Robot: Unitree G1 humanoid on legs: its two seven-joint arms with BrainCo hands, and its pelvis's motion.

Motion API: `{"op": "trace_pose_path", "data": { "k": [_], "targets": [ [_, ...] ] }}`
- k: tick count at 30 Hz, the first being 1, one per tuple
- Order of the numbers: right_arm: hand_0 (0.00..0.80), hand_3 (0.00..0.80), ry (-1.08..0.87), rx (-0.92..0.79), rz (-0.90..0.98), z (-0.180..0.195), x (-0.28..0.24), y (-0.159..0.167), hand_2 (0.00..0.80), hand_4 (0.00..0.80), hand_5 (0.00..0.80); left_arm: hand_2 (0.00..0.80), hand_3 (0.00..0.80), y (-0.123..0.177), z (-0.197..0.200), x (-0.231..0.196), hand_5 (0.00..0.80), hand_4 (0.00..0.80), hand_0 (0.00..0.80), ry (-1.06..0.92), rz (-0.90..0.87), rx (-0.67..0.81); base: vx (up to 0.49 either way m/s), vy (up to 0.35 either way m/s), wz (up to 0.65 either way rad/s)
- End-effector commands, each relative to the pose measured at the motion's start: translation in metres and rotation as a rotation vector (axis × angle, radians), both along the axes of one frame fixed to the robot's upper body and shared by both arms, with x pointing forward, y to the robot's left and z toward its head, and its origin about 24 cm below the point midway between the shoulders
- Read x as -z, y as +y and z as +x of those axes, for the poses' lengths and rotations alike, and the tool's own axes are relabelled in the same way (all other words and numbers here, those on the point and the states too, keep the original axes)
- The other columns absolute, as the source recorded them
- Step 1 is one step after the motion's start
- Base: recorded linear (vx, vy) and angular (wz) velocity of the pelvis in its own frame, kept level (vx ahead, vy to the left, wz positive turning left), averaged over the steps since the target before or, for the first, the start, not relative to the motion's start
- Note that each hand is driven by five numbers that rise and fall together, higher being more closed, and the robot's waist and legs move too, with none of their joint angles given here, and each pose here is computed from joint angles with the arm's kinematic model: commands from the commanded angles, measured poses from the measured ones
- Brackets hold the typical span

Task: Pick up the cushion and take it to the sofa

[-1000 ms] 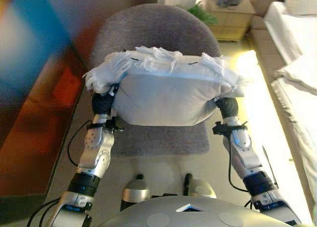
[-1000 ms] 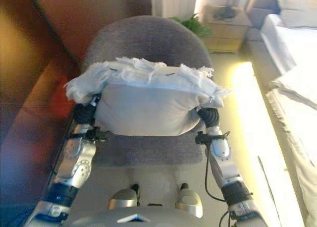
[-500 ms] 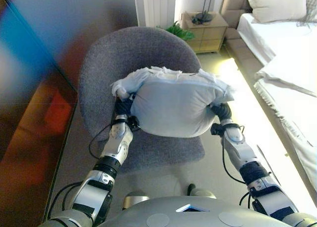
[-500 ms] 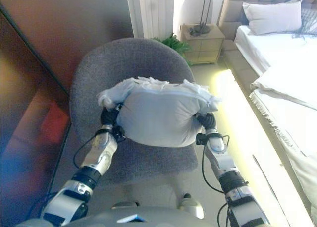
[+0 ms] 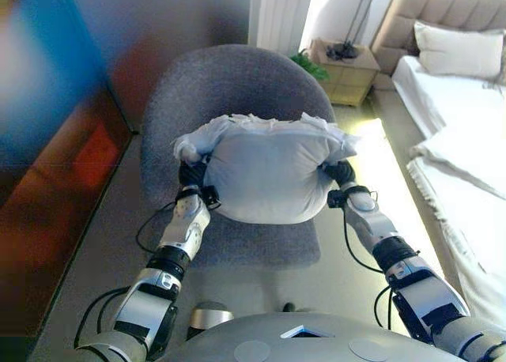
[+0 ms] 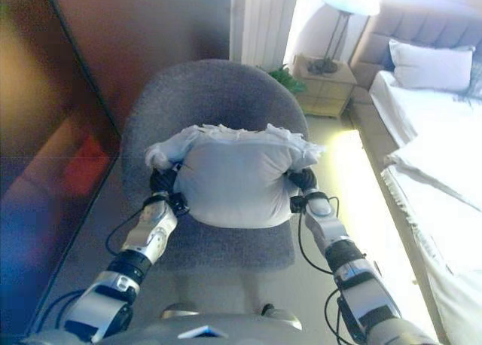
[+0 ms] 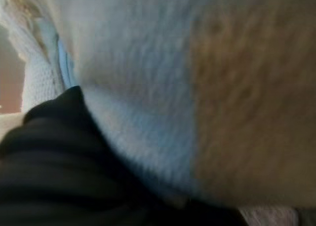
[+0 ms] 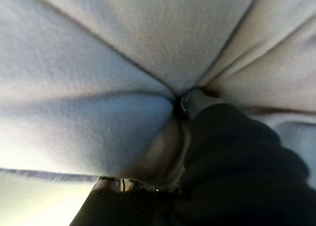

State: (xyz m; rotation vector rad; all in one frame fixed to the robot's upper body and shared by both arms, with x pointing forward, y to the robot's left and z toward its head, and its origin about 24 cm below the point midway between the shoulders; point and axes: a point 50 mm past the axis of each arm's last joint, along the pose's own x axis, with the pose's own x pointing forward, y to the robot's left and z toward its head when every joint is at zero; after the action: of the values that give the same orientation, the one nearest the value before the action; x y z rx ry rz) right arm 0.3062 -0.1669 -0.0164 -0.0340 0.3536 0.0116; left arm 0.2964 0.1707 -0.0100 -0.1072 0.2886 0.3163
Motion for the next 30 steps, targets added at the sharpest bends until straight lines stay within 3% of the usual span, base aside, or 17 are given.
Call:
{"op": "trace_pose_path", "data": {
  "k": [1,10,20,21,22,23,24,25,26,30],
  "targets": [
    [0.8,0.8,-0.258,-0.135,0.106,0.054,-0.08,0.059,0.8,0.8,0.8,0.8,0.8,-0.07,0.056,-0.073,0.8,0.8,0.8,-0.221,0.046,0.218,-0.075,-0.064,0.27],
    [0.8,0.8,-0.359,-0.14,0.0,0.106,-0.161,0.043,0.8,0.8,0.8,0.8,0.8,-0.055,0.106,-0.141,0.8,0.8,0.8,-0.262,0.139,0.127,-0.231,-0.035,0.13],
    [0.8,0.8,-0.295,-0.088,-0.277,0.122,-0.196,0.021,0.8,0.8,0.8,0.8,0.8,-0.055,0.121,-0.153,0.8,0.8,0.8,-0.079,0.084,0.108,-0.072,0.115,0.07],
    [0.8,0.8,-0.298,-0.083,-0.295,0.123,-0.202,0.02,0.8,0.8,0.8,0.442,0.442,-0.057,0.122,-0.155,0.442,0.442,0.442,-0.075,0.077,0.123,-0.049,0.154,-0.02],
    [0.8,0.8,-0.299,-0.087,-0.327,0.124,-0.209,0.016,0.8,0.8,0.8,0.188,0.188,-0.058,0.123,-0.159,0.188,0.188,0.188,-0.089,0.089,0.127,-0.025,0.173,-0.02],
    [0.8,0.8,-0.298,-0.08,-0.37,0.125,-0.212,0.013,0.8,0.8,0.8,0.0,0.0,-0.058,0.123,-0.161,0.0,0.0,0.0,-0.089,0.101,0.132,-0.008,0.179,-0.01],
    [0.8,0.8,-0.293,-0.061,-0.389,0.125,-0.213,0.01,0.8,0.8,0.8,0.0,0.0,-0.058,0.123,-0.161,0.0,0.0,0.0,-0.078,0.09,0.138,0.008,0.174,0.0],
    [0.524,0.524,-0.286,-0.038,-0.401,0.125,-0.213,0.007,0.524,0.524,0.524,0.0,0.0,-0.057,0.124,-0.16,0.0,0.0,0.0,-0.066,0.073,0.148,0.008,0.17,0.01],
    [0.0,0.0,-0.281,-0.011,-0.416,0.125,-0.214,0.002,0.0,0.0,0.0,0.0,0.0,-0.057,0.124,-0.16,0.0,0.0,0.0,-0.057,0.072,0.153,0.011,0.179,-0.02],
    [0.0,0.0,-0.282,0.094,-0.455,0.123,-0.216,-0.014,0.0,0.0,0.0,0.0,0.0,-0.054,0.125,-0.166,0.0,0.0,0.0,-0.086,0.054,0.148,0.027,0.151,-0.04]
  ]
}}
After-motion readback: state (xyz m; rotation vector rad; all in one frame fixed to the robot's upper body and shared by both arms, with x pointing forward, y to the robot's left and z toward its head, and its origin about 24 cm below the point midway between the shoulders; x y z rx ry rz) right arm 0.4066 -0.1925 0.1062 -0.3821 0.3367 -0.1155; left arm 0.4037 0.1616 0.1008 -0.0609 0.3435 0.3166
